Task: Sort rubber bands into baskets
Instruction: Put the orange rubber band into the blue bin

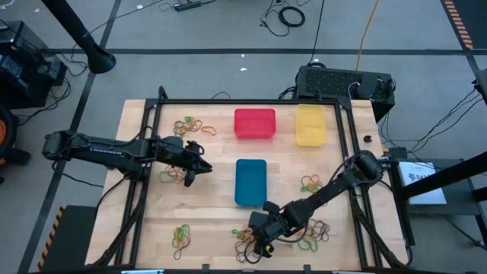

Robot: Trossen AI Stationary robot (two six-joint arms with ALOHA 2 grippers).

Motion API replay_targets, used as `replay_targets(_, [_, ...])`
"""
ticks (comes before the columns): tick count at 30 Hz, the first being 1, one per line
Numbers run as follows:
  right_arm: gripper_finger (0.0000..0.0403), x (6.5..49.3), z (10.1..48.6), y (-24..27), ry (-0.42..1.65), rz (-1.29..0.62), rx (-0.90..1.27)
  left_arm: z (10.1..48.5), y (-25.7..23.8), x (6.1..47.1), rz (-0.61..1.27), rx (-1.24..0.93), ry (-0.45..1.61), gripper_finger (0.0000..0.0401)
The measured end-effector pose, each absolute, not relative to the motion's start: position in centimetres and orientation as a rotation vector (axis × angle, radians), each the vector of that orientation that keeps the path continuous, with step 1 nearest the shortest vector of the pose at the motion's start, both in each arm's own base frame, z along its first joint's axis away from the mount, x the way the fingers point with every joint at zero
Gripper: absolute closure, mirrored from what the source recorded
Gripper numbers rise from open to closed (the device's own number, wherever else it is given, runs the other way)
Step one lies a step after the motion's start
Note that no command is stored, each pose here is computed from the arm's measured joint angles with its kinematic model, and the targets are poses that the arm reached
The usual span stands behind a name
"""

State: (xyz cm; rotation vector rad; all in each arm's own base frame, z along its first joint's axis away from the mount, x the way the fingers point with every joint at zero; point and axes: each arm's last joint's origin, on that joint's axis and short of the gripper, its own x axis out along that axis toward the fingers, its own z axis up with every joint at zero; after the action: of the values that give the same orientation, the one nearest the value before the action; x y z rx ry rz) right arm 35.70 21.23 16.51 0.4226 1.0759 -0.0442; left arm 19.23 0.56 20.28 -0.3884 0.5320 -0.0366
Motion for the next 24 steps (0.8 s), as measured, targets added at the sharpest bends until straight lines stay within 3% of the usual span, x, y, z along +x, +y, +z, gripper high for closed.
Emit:
replay_targets(19, [0.0312, 34.0, 13.7, 21.7, 1.025, -0.124, 0.555, 20.3, 0.6, 19.2, -0.036, -0.389, 0.532, 0.0322])
replay_targets(24, [0.0330, 34.0, 13.7, 21.7, 1.029, -0.134, 0.583, 20.3, 0.6, 19.2, -0.036, -0.388, 0.532, 0.0322])
